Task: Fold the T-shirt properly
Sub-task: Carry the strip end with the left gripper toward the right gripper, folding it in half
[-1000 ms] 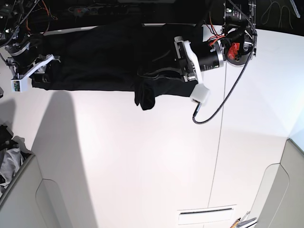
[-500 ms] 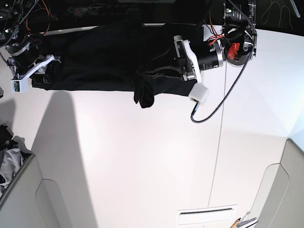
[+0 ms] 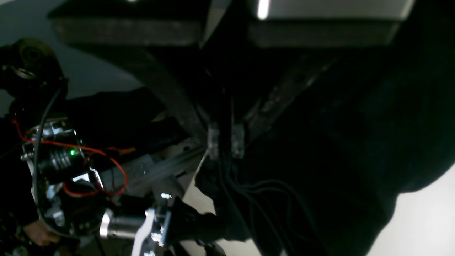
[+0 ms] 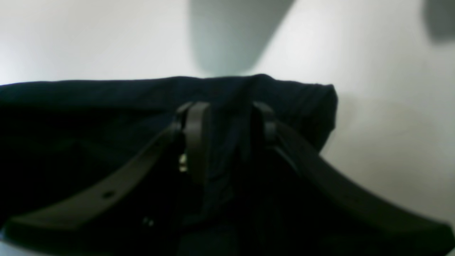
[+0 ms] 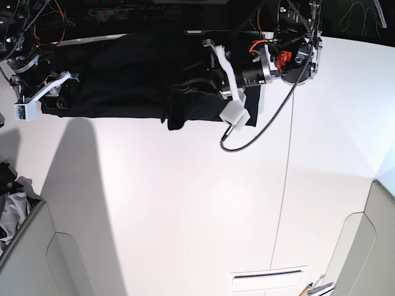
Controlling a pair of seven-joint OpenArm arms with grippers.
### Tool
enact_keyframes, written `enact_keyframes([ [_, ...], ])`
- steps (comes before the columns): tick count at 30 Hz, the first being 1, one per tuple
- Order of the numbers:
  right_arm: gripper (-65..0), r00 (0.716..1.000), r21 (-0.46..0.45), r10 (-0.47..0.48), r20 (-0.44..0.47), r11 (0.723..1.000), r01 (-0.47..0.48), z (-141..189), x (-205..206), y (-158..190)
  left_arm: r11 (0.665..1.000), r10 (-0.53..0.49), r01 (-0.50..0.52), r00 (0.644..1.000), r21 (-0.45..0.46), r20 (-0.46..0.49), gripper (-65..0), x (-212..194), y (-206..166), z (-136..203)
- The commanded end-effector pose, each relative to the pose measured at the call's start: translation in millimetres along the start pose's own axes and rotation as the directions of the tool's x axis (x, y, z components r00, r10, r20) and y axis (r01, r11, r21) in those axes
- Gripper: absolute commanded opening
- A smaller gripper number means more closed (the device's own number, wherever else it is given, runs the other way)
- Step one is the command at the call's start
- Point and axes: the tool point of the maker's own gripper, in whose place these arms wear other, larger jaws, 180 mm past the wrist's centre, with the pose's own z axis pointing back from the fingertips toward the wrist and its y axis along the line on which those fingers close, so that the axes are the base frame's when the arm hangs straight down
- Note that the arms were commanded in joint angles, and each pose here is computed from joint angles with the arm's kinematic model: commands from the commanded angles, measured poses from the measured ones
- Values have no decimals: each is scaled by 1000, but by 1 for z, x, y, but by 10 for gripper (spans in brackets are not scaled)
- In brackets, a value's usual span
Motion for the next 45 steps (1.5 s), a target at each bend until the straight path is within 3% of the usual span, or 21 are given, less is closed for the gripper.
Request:
enact_keyframes([
  [1,-453,999,-1,10,43,1000,-10,3,12,-2,999,-15,17,999,-39,49,-650,12,-10,-1],
  [2,-453,999,-1,9,43,1000,-9,3,12,-2,999,-16,18,999,-45,46,-650,11,-12,-3],
  [6,-453,999,-1,9,43,1000,-9,3,12,-2,999,-15,18,999,-51,51,-468,12,-14,-4],
  [8,-453,999,-1,9,44,1000,-9,3,12,-2,999,-14,18,996,-50,83,-437,18,-14,-3],
  [12,-453,999,0,9,44,1000,-9,3,12,-2,999,-31,36,985,-27,170,-437,36,-11,-4],
  [19,-453,999,-1,10,43,1000,-10,3,12,-2,997,-80,76,981,26,175,-437,50,2,2],
  [25,-453,999,-3,12,43,1000,-12,3,12,-2,985,-87,64,986,160,141,-437,48,35,30],
  [31,-453,996,-56,79,35,995,-77,5,20,-18,966,-91,41,978,254,187,-437,58,56,60],
  [35,-453,993,-70,109,34,992,-107,8,26,-25,980,-67,29,980,195,189,-465,56,46,54],
  [39,-453,994,-67,107,36,992,-105,8,26,-24,992,-60,44,989,116,137,-650,45,28,30],
  [45,-453,994,-62,104,42,993,-101,7,28,-23,986,-149,147,989,80,19,-650,29,17,-18],
])
